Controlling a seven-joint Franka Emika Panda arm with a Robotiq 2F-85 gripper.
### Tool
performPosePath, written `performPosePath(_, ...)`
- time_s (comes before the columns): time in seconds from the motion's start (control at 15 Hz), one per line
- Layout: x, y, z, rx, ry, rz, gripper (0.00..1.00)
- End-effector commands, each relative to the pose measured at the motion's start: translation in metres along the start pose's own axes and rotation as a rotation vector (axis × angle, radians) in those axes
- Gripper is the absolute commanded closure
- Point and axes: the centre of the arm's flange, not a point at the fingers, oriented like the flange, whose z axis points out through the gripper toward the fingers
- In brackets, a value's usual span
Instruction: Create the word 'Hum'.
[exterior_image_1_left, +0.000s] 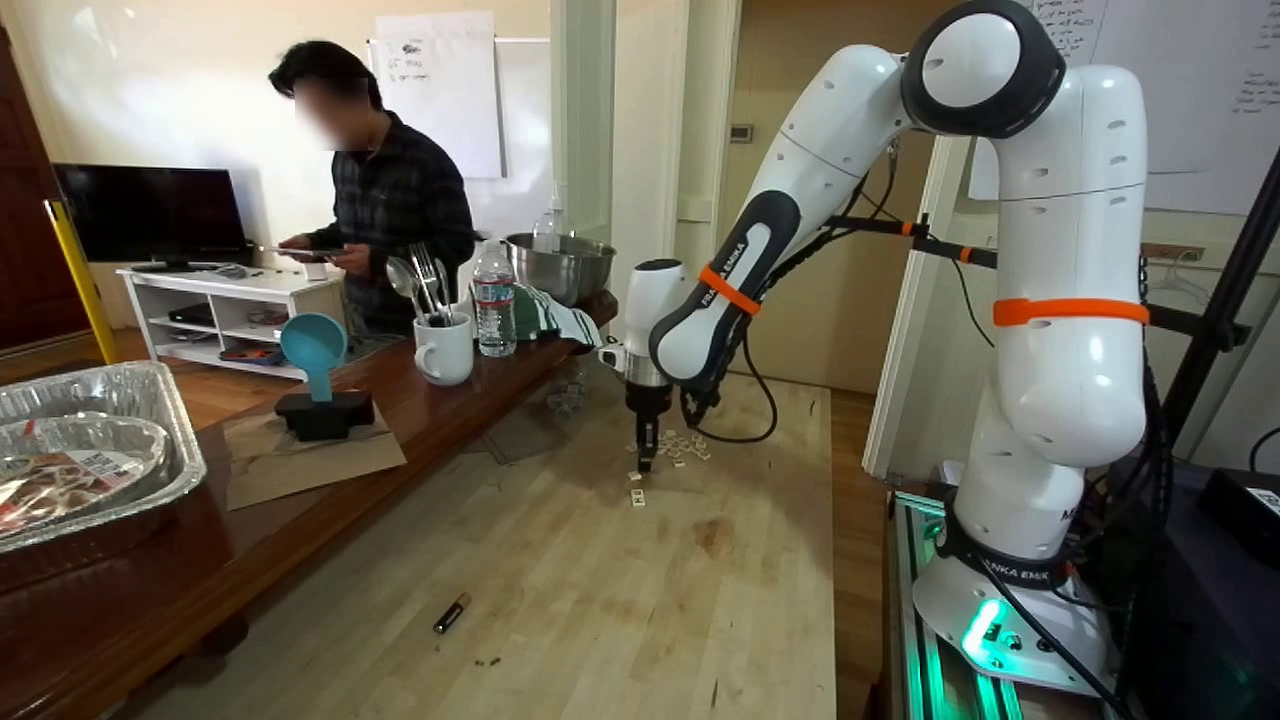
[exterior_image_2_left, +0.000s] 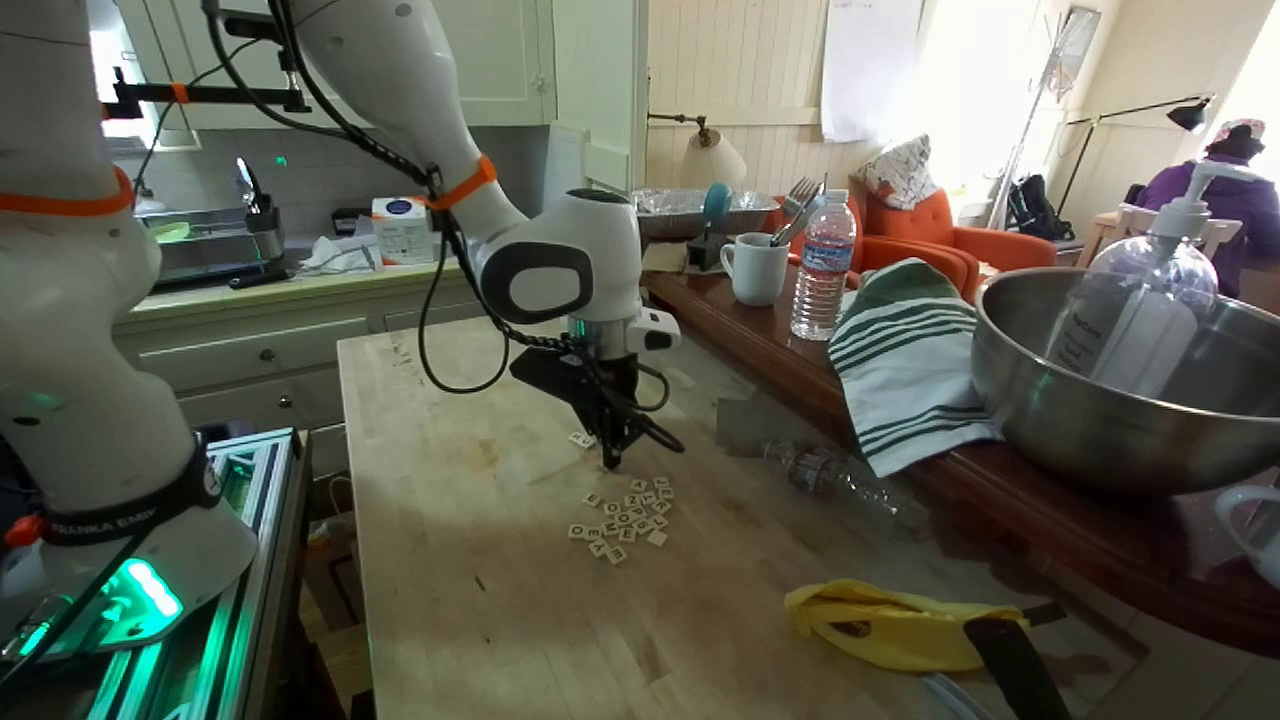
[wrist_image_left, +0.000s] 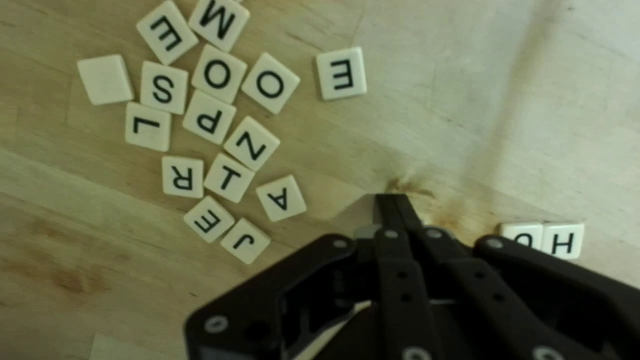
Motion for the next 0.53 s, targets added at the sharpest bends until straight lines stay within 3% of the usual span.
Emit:
performPosePath(0.0, -0.019, 0.006, -0.004, -0.021, -0.013, 0.039, 1.00)
performPosePath(0.13, -0.024, 0.010, -0.006, -0.028, -0.025, 0.053, 1.00)
performPosePath(0.47, -0.017, 0.007, -0.015, -0.016, 0.037, 0.035, 1.00)
